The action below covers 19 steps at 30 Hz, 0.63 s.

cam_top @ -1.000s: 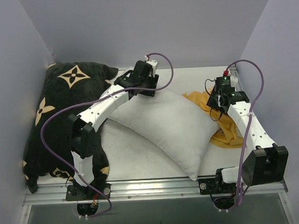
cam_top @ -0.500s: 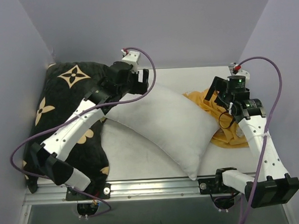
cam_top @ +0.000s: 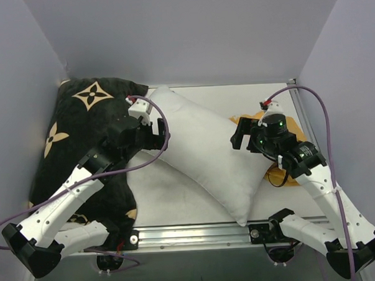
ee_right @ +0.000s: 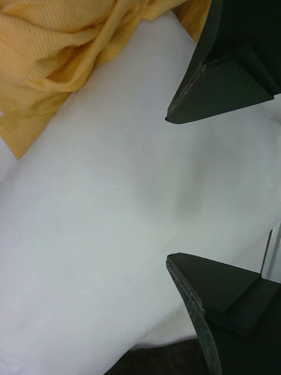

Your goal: Remove the pillowcase from the pillow

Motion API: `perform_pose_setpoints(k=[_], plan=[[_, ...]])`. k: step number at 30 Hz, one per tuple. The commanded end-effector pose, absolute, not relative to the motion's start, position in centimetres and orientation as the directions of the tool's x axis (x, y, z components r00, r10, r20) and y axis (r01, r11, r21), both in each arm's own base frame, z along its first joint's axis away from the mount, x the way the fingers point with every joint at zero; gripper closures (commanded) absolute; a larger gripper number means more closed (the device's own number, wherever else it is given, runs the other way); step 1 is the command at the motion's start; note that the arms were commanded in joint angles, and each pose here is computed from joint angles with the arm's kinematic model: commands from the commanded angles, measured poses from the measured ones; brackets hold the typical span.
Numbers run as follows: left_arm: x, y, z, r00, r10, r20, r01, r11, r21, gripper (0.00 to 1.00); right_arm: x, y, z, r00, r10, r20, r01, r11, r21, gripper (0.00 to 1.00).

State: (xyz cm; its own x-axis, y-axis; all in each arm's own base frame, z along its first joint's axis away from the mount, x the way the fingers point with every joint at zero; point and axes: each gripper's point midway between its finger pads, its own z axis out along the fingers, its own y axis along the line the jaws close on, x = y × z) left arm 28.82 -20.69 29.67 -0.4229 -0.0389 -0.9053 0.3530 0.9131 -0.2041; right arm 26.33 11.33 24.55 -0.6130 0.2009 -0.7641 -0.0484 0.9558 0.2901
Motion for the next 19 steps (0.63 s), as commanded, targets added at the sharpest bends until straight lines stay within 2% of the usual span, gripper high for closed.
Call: perform_pose_setpoints(k=[1, 19], plan=[[27.8, -19.7, 30.8, -0.385, -0.105, -0.917, 0.339, 0.908, -0.246, 0.03, 26.4, 11.7, 24.2, -0.586, 0.216, -0.781, -0.036, 0.956, 0.291, 0.0], [26.9, -19.5, 30.7, -0.364, -0.112, -0.925, 0.368, 0.894, -0.254, 0.03, 26.3, 11.6, 22.7, -0.583, 0.192, -0.79, -0.043, 0.963, 0.266, 0.0]])
